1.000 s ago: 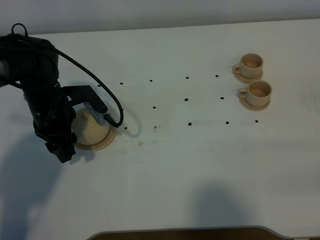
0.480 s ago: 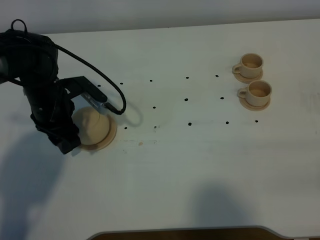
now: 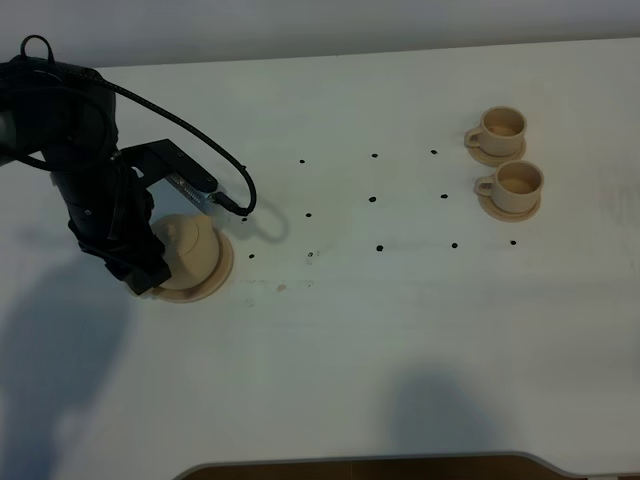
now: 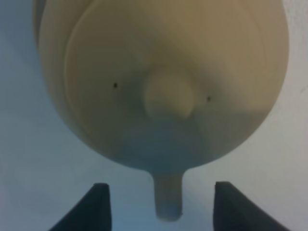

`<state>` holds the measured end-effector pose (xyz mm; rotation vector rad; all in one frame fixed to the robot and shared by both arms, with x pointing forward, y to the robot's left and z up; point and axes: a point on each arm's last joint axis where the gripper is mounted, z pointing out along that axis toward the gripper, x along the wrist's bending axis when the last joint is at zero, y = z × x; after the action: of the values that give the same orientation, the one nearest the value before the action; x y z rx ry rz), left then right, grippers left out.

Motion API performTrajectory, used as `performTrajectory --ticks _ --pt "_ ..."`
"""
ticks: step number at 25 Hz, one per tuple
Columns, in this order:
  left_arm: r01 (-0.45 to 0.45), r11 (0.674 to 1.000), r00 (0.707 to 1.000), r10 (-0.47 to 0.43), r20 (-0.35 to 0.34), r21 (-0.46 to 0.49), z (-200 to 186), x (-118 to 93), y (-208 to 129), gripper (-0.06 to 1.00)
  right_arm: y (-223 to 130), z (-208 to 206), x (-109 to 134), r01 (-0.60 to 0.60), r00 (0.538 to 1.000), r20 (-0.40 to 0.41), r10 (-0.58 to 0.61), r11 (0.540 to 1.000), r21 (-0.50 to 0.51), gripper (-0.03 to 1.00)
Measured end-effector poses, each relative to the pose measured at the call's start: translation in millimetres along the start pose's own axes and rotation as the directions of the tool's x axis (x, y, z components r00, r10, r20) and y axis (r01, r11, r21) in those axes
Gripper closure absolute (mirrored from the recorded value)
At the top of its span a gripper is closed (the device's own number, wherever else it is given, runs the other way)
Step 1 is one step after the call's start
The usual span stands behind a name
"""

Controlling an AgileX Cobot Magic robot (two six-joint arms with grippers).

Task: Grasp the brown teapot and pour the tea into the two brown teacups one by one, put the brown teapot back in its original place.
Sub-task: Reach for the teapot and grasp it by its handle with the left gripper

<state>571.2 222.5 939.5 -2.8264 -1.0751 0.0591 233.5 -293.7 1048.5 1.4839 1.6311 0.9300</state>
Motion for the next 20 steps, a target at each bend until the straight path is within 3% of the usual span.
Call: performTrajectory --ticks 13,20 --pt "0.013 1.000 1.000 -0.012 0.018 -0.012 0.0 -1.6 1.1 0.67 0.0 0.0 0.0 0.000 1.000 0.000 0.000 1.000 0.000 0.55" --pt "0.026 0.999 0.999 -0.025 0.027 -0.026 0.0 -2.4 2.4 0.70 0.0 0.0 0.0 0.000 1.000 0.000 0.000 1.000 0.000 0.55"
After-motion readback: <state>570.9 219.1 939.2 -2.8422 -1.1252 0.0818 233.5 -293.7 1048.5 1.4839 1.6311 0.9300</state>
